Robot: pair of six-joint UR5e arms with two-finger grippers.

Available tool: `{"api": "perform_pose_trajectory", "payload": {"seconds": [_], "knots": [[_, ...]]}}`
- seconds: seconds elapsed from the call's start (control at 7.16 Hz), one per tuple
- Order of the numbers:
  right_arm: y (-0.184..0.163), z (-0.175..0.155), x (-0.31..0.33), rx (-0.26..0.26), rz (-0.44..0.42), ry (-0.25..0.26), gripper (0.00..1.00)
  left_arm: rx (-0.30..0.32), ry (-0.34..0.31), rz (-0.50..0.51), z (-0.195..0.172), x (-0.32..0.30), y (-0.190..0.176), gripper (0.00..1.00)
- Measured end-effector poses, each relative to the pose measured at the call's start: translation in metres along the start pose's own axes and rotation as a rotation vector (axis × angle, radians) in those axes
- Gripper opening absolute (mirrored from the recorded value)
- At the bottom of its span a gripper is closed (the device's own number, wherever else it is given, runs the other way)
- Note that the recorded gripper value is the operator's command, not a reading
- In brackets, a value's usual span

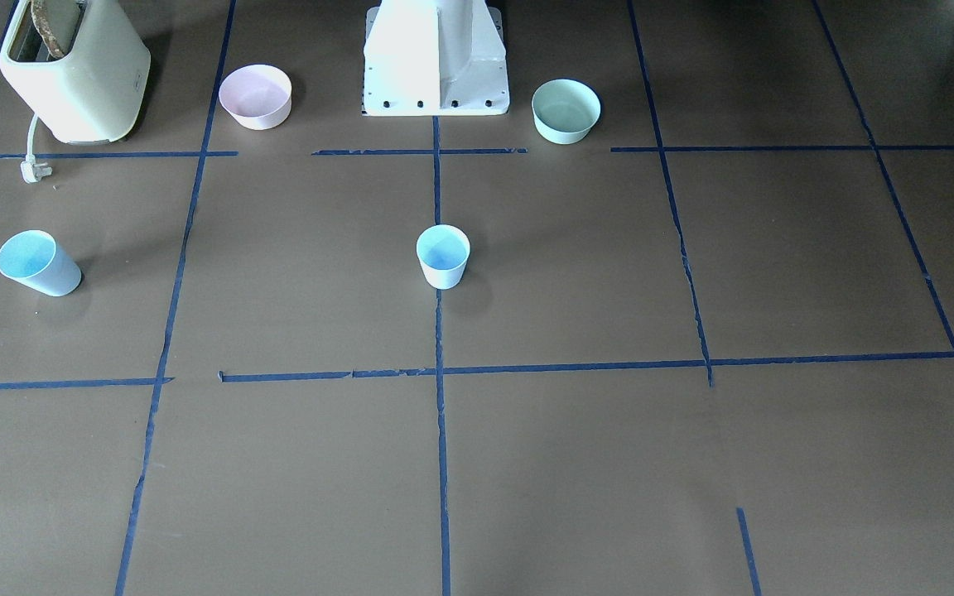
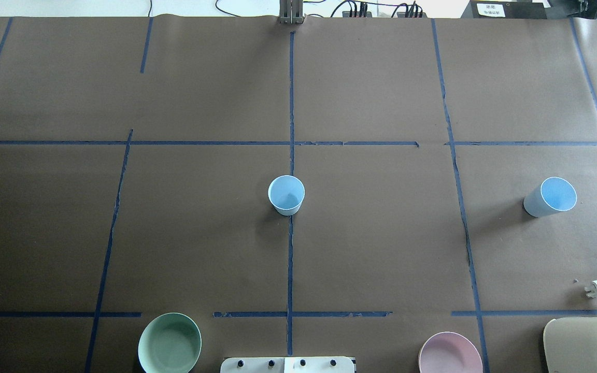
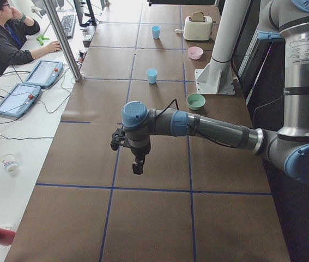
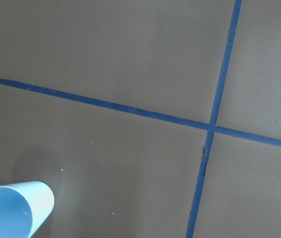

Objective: Stack blue cups with both arms
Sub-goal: 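Reach the right gripper down and grasp the other light blue cup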

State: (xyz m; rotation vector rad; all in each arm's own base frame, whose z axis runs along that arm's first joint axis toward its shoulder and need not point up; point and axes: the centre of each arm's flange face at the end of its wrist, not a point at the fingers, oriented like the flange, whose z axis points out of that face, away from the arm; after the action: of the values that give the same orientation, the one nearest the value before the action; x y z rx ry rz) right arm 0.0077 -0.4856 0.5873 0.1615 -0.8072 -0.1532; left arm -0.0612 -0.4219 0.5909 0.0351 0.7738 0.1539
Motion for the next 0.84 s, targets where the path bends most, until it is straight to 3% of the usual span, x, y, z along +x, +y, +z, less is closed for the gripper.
{"api": "perform_pose_trajectory", "payload": {"seconds": [0.14,0.42,0.84], "knots": [[-0.003,0.003,-0.02,-0.004,0.051,-0.004,1.0,0.004,0.012,-0.038,0.002,-0.017,0.023,1.0],[-0.004,0.016,-0.065,0.018,0.132,-0.019,1.0,0.012,0.039,-0.061,0.004,-0.025,0.035,1.0],[0.022,0.069,-0.123,0.074,0.155,-0.033,1.0,0.019,0.045,-0.074,0.001,-0.022,0.035,1.0]]}}
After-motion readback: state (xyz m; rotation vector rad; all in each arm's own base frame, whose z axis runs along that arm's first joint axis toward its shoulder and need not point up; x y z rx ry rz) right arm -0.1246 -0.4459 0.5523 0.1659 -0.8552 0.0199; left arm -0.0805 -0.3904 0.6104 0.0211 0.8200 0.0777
